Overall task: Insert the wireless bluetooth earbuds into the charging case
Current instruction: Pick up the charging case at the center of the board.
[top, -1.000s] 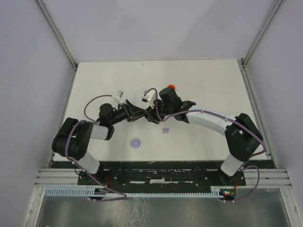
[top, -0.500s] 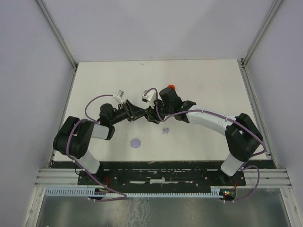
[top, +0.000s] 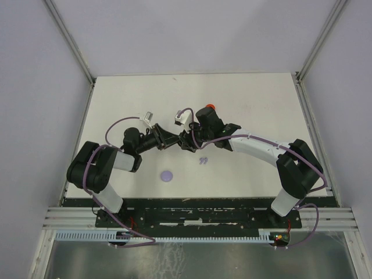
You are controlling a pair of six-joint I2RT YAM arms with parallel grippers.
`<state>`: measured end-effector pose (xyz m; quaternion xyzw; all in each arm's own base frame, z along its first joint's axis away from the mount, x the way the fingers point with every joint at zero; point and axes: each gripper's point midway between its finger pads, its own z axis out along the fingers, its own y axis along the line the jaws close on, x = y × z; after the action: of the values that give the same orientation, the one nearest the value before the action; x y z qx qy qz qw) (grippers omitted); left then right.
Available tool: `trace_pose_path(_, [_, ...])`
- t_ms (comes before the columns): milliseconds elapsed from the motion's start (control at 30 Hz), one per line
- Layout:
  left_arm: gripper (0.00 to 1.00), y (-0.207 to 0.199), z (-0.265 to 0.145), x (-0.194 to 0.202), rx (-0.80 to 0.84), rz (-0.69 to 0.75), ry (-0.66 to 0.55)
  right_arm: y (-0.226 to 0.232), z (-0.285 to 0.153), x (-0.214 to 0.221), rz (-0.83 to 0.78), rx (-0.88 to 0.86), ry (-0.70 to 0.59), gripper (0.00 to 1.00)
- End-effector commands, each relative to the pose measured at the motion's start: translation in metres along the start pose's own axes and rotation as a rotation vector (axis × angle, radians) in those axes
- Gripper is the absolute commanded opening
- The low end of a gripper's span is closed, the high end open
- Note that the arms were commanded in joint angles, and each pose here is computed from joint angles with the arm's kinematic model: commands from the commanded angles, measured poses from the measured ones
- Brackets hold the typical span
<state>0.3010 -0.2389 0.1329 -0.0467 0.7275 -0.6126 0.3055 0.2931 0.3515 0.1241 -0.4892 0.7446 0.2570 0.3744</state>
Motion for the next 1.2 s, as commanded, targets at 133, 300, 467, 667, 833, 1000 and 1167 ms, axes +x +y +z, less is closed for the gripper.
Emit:
trace_pose_path(133, [0.39, -0.025, 0.007, -0.002, 0.097, 0.043, 0.019, 0.002, -0.011, -0.028, -0.039, -0.002, -0.083, 0.32])
trace_pose_path(300, [0.34, -0.025, 0.007, -0.004, 0.098, 0.042, 0.012, 0.002, -0.012, -0.028, -0.041, 0.0, -0.083, 0.32])
trace_pose_path(467, [0.28, -0.028, 0.007, -0.005, 0.107, 0.042, -0.003, 0.002, -0.012, -0.027, -0.043, 0.0, -0.082, 0.32])
trace_pose_path(667, [0.06, -0.031, 0.006, -0.007, 0.123, 0.041, -0.021, 0.0, -0.016, -0.03, -0.024, 0.02, -0.09, 0.55])
trace_pose_path(833, [0.03, -0.025, 0.005, -0.006, 0.107, 0.032, -0.025, -0.013, -0.042, -0.053, 0.061, 0.149, -0.195, 0.89])
trace_pose_path(1000, [0.03, -0.026, 0.005, -0.006, 0.107, 0.032, -0.029, -0.024, -0.058, -0.059, 0.167, 0.247, -0.206, 1.0])
trace_pose_path(1167, [0.03, -0.027, 0.004, -0.007, 0.105, 0.032, -0.034, -0.037, -0.062, -0.051, 0.226, 0.336, -0.193, 0.99])
